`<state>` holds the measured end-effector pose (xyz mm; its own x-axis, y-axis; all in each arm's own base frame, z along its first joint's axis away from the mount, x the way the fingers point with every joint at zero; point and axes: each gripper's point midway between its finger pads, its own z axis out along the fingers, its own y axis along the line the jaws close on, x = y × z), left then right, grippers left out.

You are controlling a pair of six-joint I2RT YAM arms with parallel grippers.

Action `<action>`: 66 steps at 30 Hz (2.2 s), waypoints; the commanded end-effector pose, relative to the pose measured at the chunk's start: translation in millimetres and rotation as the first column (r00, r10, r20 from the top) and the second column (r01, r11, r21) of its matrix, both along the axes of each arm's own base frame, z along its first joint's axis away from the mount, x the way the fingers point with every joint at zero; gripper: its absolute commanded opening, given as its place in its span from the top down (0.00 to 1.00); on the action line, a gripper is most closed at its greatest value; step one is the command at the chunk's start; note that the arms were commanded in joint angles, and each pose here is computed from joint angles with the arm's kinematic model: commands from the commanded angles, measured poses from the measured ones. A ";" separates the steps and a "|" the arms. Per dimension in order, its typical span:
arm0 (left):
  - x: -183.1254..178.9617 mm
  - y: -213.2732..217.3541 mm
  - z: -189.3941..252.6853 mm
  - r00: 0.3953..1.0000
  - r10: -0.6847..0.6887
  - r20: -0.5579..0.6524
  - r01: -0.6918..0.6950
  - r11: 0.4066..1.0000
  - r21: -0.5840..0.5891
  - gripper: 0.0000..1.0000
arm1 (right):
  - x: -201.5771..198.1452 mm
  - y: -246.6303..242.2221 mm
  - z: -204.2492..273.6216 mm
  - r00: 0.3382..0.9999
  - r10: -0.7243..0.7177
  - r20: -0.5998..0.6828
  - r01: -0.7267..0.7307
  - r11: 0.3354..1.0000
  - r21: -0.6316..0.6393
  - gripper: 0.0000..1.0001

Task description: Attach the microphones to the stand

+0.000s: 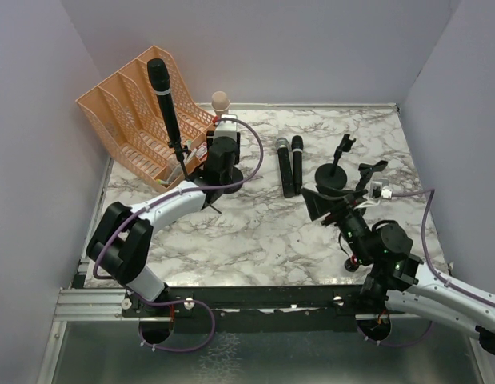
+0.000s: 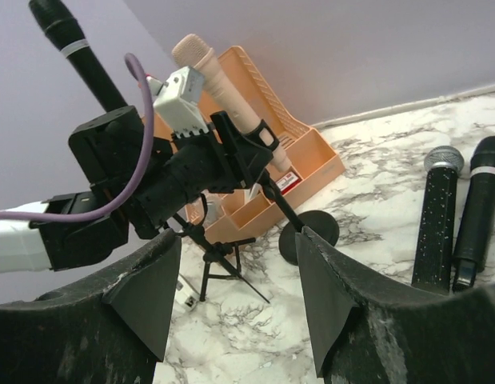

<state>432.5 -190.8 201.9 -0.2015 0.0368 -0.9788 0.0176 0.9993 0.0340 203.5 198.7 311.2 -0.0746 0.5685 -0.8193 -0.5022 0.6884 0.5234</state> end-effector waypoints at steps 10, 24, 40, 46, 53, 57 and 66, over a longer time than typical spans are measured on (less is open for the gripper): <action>-48.2 -3.2 49.5 0.989 -0.149 0.013 0.149 0.975 -0.163 0.17 | 30.7 -48.2 1.6 0.909 -0.372 -0.191 0.343 0.924 -0.166 0.36; -98.0 -5.8 74.1 0.958 -0.280 0.053 0.283 0.909 -0.308 0.08 | 103.0 -97.3 22.1 0.760 -0.622 -0.185 0.479 0.731 -0.486 0.28; -133.9 -60.0 68.2 0.759 -0.651 -0.009 0.632 0.739 -0.234 0.01 | 116.2 -128.8 -1.4 0.675 -0.699 -0.238 0.483 0.662 -0.573 0.27; -153.5 -70.4 75.2 0.676 -0.736 0.033 0.721 0.651 -0.238 0.01 | 115.0 -180.4 -32.8 0.513 -0.825 -0.239 0.512 0.517 -0.686 0.26; -164.9 -84.3 71.5 0.611 -0.790 0.047 0.763 0.573 -0.300 0.01 | 97.9 -207.3 -62.8 0.425 -0.852 -0.306 0.532 0.508 -0.677 0.25; -163.6 -93.4 64.7 0.600 -0.799 0.038 0.756 0.550 -0.354 0.01 | 91.5 -208.0 -86.5 0.400 -0.846 -0.352 0.509 0.524 -0.682 0.25; -137.7 -88.5 37.0 0.729 -0.683 -0.037 0.601 0.666 -0.442 0.01 | 98.3 -186.4 -97.8 0.442 -0.774 -0.454 0.466 0.630 -0.621 0.30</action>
